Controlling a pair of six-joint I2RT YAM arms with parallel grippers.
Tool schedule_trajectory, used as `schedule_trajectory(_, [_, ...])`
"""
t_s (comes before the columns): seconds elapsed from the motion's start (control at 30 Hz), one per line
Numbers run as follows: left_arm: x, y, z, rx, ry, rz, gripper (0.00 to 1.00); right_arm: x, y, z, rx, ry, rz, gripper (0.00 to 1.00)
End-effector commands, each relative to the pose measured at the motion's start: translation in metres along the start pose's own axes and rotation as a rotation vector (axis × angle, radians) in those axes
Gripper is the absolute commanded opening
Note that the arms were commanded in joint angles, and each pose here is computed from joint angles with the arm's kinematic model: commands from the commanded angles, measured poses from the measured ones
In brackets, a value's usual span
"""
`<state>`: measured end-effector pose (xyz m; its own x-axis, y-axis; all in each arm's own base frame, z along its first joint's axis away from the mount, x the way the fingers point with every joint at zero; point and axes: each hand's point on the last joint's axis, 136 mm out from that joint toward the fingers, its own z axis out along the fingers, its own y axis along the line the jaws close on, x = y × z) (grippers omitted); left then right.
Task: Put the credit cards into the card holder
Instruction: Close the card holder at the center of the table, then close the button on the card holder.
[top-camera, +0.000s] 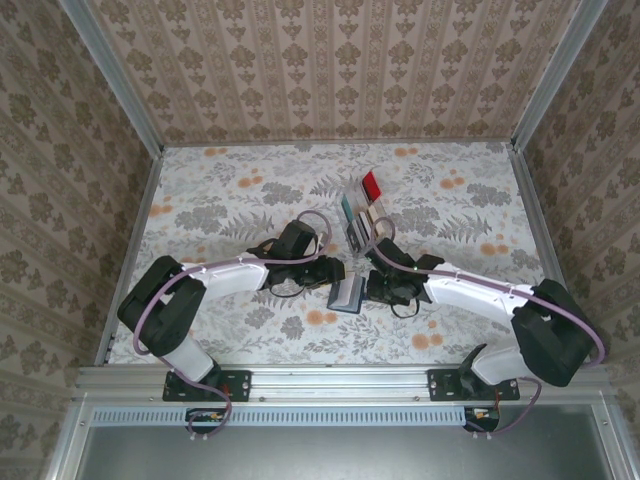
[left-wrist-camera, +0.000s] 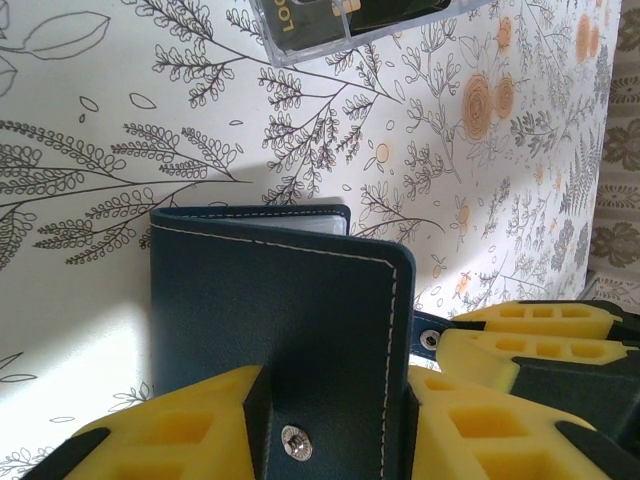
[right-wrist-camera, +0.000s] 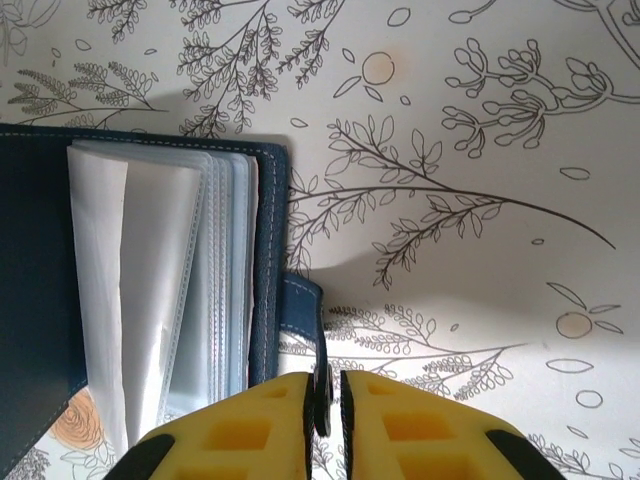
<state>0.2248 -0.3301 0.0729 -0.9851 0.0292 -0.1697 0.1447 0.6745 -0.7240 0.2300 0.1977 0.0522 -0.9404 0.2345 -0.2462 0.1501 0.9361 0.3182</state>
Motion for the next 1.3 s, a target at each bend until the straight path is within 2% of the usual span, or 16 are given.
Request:
schedule_trajectory(0.0, [0.004, 0.006, 0.002, -0.044, 0.02, 0.012, 0.38, 0.006, -0.007, -0.005, 0.006, 0.017, 0.003, 0.17])
schedule_trajectory(0.37, [0.004, 0.006, 0.001, -0.042, 0.024, 0.019, 0.38, 0.007, -0.008, 0.002, -0.008, 0.022, 0.021, 0.11])
schedule_trajectory(0.47, [0.005, 0.004, 0.002, -0.036, 0.029, 0.03, 0.38, 0.005, -0.008, 0.001, -0.011, 0.011, 0.029, 0.07])
schedule_trajectory(0.67, [0.008, -0.004, 0.006, -0.024, 0.06, 0.091, 0.26, -0.004, 0.004, -0.01, -0.138, -0.029, 0.062, 0.05])
schedule_trajectory(0.77, [0.01, -0.005, 0.012, -0.029, 0.082, 0.1, 0.24, -0.008, 0.005, -0.014, -0.183, -0.033, 0.088, 0.05])
schedule_trajectory(0.93, [0.016, -0.002, 0.031, 0.013, 0.133, 0.058, 0.34, -0.01, 0.005, -0.017, -0.211, -0.032, 0.108, 0.05])
schedule_trajectory(1.0, [0.019, -0.004, 0.039, 0.049, 0.155, 0.044, 0.42, -0.01, 0.005, -0.017, -0.22, -0.03, 0.11, 0.05])
schedule_trajectory(1.27, [0.02, 0.005, 0.046, 0.041, 0.145, 0.003, 0.41, -0.012, 0.016, -0.015, -0.259, -0.007, 0.106, 0.04])
